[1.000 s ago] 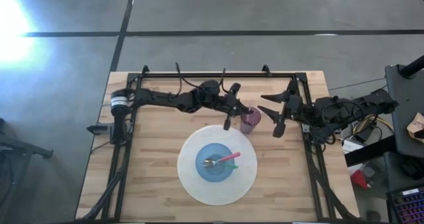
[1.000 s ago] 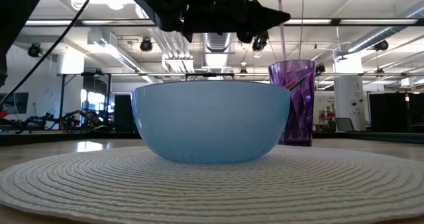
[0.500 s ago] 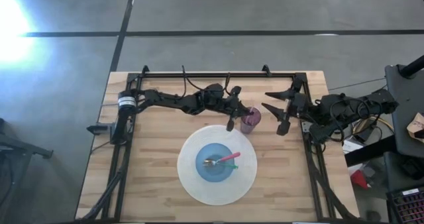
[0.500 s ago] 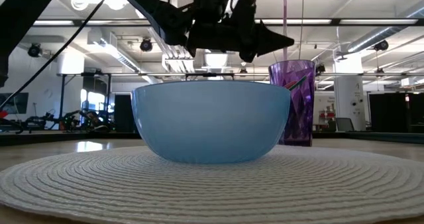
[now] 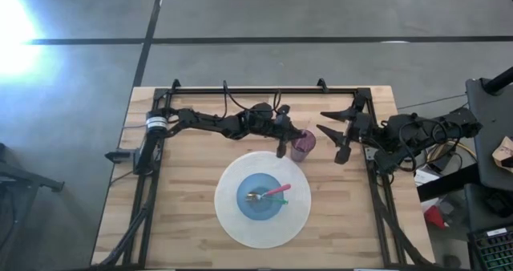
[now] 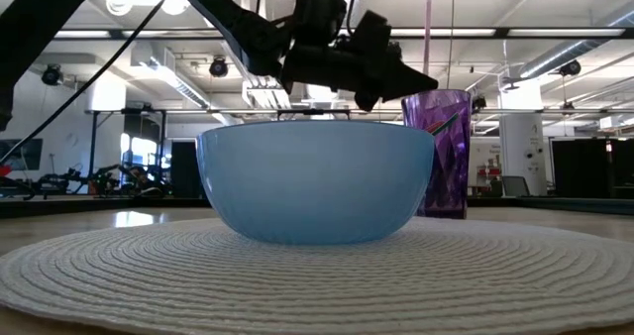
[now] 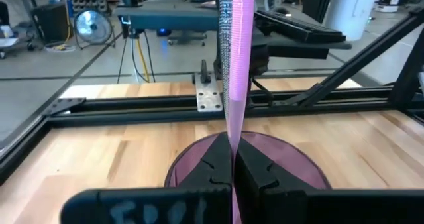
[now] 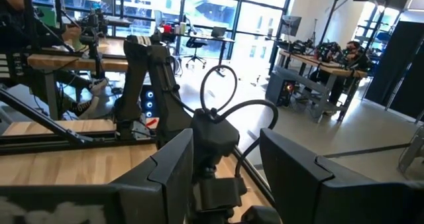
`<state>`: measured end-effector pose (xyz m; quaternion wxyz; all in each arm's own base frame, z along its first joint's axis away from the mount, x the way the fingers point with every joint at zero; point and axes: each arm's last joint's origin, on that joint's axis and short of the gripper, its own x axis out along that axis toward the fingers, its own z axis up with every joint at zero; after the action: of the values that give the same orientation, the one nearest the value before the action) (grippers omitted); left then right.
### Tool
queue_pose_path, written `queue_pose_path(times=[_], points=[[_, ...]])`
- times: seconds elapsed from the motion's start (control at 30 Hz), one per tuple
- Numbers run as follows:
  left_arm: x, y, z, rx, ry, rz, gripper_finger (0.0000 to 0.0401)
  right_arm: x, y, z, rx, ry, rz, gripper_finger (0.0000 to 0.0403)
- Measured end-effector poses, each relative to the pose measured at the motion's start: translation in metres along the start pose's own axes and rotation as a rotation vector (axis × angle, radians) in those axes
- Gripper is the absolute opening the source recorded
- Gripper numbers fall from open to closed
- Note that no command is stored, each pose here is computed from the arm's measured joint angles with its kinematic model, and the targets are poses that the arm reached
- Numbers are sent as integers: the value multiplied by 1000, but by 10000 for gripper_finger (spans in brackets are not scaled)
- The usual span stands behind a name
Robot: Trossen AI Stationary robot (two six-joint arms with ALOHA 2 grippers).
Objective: Pick & Place Utensil
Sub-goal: Put the purple straw into the purple cup
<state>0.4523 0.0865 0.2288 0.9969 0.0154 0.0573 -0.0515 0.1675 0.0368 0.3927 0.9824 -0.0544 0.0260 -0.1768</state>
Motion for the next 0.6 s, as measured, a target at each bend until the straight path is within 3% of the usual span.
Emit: queue_pose_path(times=[0.6], points=[[0,0,-4,-59,39,2,5,0,0,0,0,0,0,169]])
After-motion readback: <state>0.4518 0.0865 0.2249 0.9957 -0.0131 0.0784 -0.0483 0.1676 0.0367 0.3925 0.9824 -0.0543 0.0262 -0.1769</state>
